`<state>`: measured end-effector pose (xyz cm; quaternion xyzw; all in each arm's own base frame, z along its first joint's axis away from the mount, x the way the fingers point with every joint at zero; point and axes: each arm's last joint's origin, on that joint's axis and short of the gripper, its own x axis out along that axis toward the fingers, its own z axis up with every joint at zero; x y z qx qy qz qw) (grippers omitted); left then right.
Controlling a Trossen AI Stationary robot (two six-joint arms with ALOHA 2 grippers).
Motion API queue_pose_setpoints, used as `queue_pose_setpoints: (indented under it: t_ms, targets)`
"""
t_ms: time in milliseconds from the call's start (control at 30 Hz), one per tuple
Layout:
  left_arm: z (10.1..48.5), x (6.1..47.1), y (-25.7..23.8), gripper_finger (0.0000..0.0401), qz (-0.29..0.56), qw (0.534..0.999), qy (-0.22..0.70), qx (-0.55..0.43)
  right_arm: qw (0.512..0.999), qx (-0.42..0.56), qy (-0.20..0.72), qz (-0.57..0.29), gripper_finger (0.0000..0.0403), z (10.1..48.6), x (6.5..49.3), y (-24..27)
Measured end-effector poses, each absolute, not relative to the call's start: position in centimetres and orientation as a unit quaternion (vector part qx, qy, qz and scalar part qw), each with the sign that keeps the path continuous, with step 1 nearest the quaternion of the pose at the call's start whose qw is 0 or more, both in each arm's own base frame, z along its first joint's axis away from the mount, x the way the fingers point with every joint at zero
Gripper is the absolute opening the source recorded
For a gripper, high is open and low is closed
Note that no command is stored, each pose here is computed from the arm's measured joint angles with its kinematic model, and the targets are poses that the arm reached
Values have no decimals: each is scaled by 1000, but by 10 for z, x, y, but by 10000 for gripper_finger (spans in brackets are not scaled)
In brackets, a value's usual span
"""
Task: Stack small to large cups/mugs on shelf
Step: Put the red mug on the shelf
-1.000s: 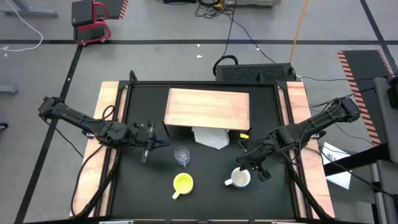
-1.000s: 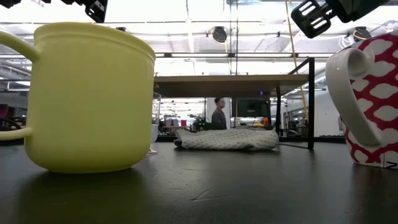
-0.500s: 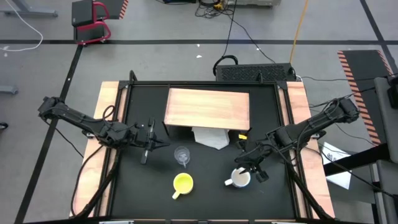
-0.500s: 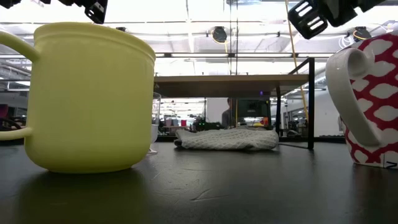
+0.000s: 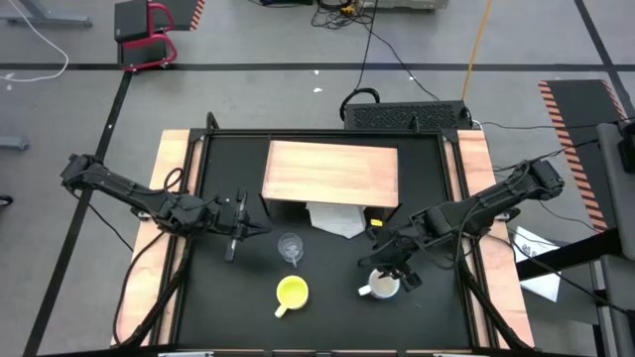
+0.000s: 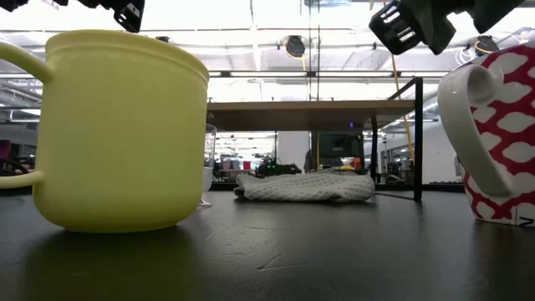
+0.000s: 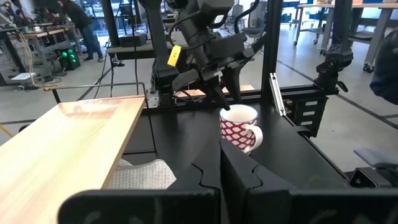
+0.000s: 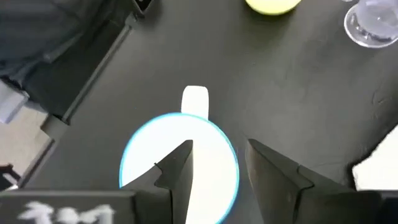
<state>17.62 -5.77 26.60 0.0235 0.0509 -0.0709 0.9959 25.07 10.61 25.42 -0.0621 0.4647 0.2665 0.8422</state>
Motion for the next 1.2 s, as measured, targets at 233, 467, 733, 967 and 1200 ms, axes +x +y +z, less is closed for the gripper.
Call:
queue_pose_setpoints:
  t_ms: [233, 467, 733, 967, 1200]
  targets:
    - [265, 176, -58, 0, -74, 996, 54, 24, 815, -87, 506, 269, 138, 247, 256, 106]
    - [263, 176, -58, 0, -74, 995, 66, 27, 810, -112, 517, 254, 137, 243, 256, 105]
    - [263, 176, -58, 0, -75, 995, 67, 26, 807, -109, 522, 254, 137, 239, 257, 106]
    - [263, 176, -58, 1, -75, 995, 67, 26, 807, -106, 523, 252, 137, 236, 259, 106]
    - [262, 176, -58, 0, -78, 994, 71, 25, 804, -107, 527, 254, 137, 232, 257, 106]
